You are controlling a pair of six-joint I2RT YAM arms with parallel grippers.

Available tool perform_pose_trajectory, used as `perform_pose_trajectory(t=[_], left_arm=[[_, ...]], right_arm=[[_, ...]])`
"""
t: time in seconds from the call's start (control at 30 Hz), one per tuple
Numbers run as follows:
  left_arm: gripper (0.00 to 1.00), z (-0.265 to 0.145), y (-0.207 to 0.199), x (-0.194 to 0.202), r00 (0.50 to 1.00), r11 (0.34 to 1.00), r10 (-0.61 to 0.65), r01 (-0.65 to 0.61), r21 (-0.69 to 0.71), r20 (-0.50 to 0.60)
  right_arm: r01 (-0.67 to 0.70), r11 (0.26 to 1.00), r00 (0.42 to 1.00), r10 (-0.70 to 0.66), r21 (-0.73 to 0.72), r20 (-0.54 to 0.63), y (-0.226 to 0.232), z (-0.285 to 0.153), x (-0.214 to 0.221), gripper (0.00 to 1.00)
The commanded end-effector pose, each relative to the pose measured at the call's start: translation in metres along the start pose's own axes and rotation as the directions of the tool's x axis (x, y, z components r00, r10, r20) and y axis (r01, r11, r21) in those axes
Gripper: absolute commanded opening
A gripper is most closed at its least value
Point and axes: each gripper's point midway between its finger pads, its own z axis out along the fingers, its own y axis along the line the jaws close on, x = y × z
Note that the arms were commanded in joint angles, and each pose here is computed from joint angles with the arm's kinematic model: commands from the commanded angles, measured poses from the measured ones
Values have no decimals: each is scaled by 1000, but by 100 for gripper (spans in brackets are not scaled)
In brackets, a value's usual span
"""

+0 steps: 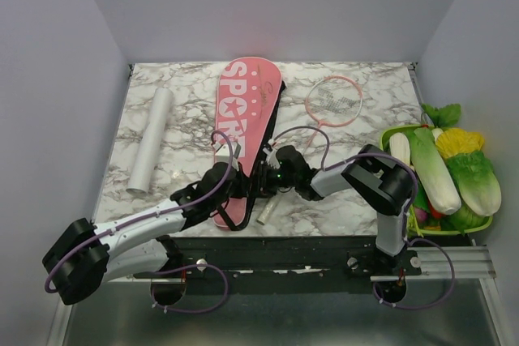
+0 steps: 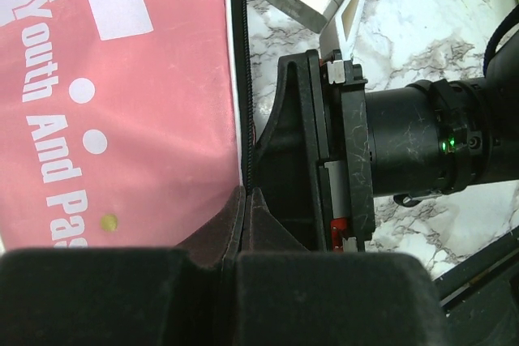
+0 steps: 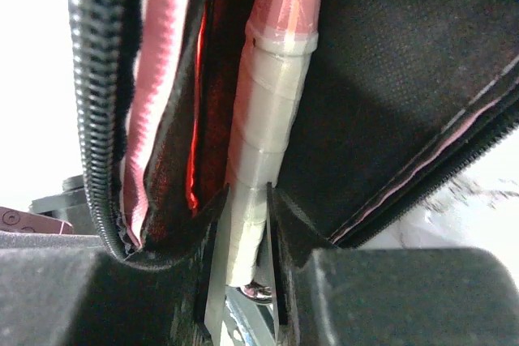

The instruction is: Pack up the badminton gear

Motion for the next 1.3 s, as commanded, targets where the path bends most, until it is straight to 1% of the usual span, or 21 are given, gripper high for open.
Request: perform_pose_trajectory(t=[0.0,0.23,0.27,0.3,0.33,0.37,0.4,0.43,0.47,0.5,0.53,0.6,0.7,0.77,0.83,0.93,1.03,1.1,1.13,1.23,1.27], left_arm=[[0,-6,-18,-14,997,996,-42,37,85,60],[0,-10,-19,-14,998,994,-43,37,100,56],[0,-10,-19,-14,998,994,-44,39,101,54],[0,-11,-19,-15,998,994,-43,37,101,55],[0,-13,-18,-16,997,995,-43,36,98,61],[0,-14,-18,-18,997,995,-39,32,95,65],[0,-17,-18,-22,997,995,-36,30,91,73],[0,-19,-16,-23,996,996,-33,26,86,80],[0,-20,-16,-27,995,997,-29,22,80,93],[0,-24,-15,-32,994,997,-31,22,78,109],[0,-25,-14,-32,994,997,-25,17,72,110],[0,-29,-11,-39,990,998,-27,19,61,135],[0,-32,-9,-41,988,998,-27,19,55,150],[0,-32,-7,-40,988,998,-27,19,52,151],[0,-33,-8,-40,988,998,-30,21,60,151],[0,-32,-9,-37,989,997,-32,22,73,145],[0,-32,-11,-34,991,996,-29,18,88,132],[0,-32,-11,-31,992,996,-25,13,92,126],[0,-32,-12,-31,992,995,-25,13,95,125],[0,-33,-12,-30,992,995,-13,0,102,122],[0,-33,-12,-30,993,995,-11,-1,103,122]], right_arm=[[56,965,997,-66,-257,-32,49,3,6,32],[100,948,991,-122,-303,-57,59,-4,13,35],[86,962,992,-108,-258,-72,52,-5,15,36],[119,969,990,-132,-216,-46,46,-5,11,36],[154,967,987,-161,-204,-17,56,-12,5,39],[129,986,990,-134,-105,-48,38,-15,10,41],[174,984,985,-175,-37,-4,31,-18,0,42],[196,980,980,-196,-8,21,38,-27,-5,43],[182,980,983,-182,76,-4,27,-35,-2,44],[194,969,979,-202,154,37,18,-40,-13,45],[197,960,977,-210,200,43,14,-47,-15,49],[210,931,969,-238,299,60,8,-66,-20,51],[203,897,960,-261,393,99,1,-92,-25,55],[181,874,960,-257,450,111,-8,-107,-26,57],[155,837,945,-281,524,169,-16,-124,-42,60],[52,786,948,-232,617,216,-48,-149,-63,61],[-57,748,941,-181,661,286,-78,-168,-88,61],[-98,727,931,-175,680,321,-87,-175,-105,61],[-135,696,922,-172,706,346,-99,-182,-114,61],[-172,667,903,-187,725,387,-101,-191,-143,61],[-182,648,908,-178,740,380,-107,-191,-147,61]])
